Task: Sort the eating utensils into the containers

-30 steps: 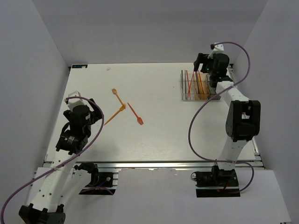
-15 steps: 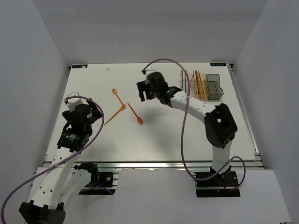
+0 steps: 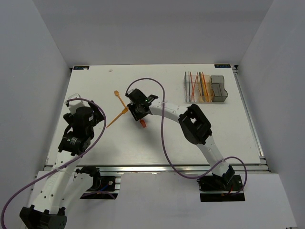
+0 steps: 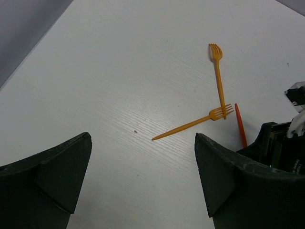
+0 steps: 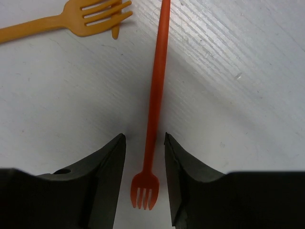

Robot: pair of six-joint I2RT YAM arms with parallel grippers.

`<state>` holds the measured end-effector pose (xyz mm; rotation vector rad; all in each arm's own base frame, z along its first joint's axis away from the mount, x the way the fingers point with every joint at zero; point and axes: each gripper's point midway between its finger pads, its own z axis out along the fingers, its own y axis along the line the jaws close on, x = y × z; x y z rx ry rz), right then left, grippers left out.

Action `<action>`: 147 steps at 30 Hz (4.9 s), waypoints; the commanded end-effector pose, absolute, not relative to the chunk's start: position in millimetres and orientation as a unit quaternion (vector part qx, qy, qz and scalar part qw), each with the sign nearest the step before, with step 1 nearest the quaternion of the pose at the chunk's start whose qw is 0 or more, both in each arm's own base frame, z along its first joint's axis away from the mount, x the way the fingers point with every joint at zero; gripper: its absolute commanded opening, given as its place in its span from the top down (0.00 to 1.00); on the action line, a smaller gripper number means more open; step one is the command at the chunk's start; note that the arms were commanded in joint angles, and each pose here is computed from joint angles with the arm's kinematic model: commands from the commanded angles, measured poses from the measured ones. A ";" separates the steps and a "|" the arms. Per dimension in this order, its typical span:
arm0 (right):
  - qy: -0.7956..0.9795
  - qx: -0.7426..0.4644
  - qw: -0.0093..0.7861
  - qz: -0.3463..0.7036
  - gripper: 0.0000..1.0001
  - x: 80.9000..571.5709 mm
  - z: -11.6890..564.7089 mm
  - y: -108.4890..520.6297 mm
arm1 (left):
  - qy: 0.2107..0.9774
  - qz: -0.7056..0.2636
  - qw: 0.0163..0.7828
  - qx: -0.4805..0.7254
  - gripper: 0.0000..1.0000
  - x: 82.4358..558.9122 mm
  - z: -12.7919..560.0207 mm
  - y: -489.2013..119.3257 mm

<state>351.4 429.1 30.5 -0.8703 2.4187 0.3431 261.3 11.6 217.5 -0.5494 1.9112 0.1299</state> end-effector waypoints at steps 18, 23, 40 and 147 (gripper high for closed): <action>0.920 -0.312 0.231 0.046 1.00 326.6 7.7 392.0 | 0.796 0.037 0.559 -0.229 0.02 259.0 230.2 8.6; 0.908 -0.300 0.285 0.064 1.00 333.2 58.1 386.0 | 0.795 0.037 0.560 -0.230 0.02 258.1 230.6 9.2; 0.890 -0.034 0.454 -0.029 1.00 534.9 182.6 66.1 | 0.791 0.023 0.569 -0.224 0.02 257.2 234.7 5.5; 0.781 -0.137 0.459 0.400 0.11 268.0 223.0 204.2 | 0.958 -0.094 0.249 -0.105 1.00 314.9 60.5 -152.8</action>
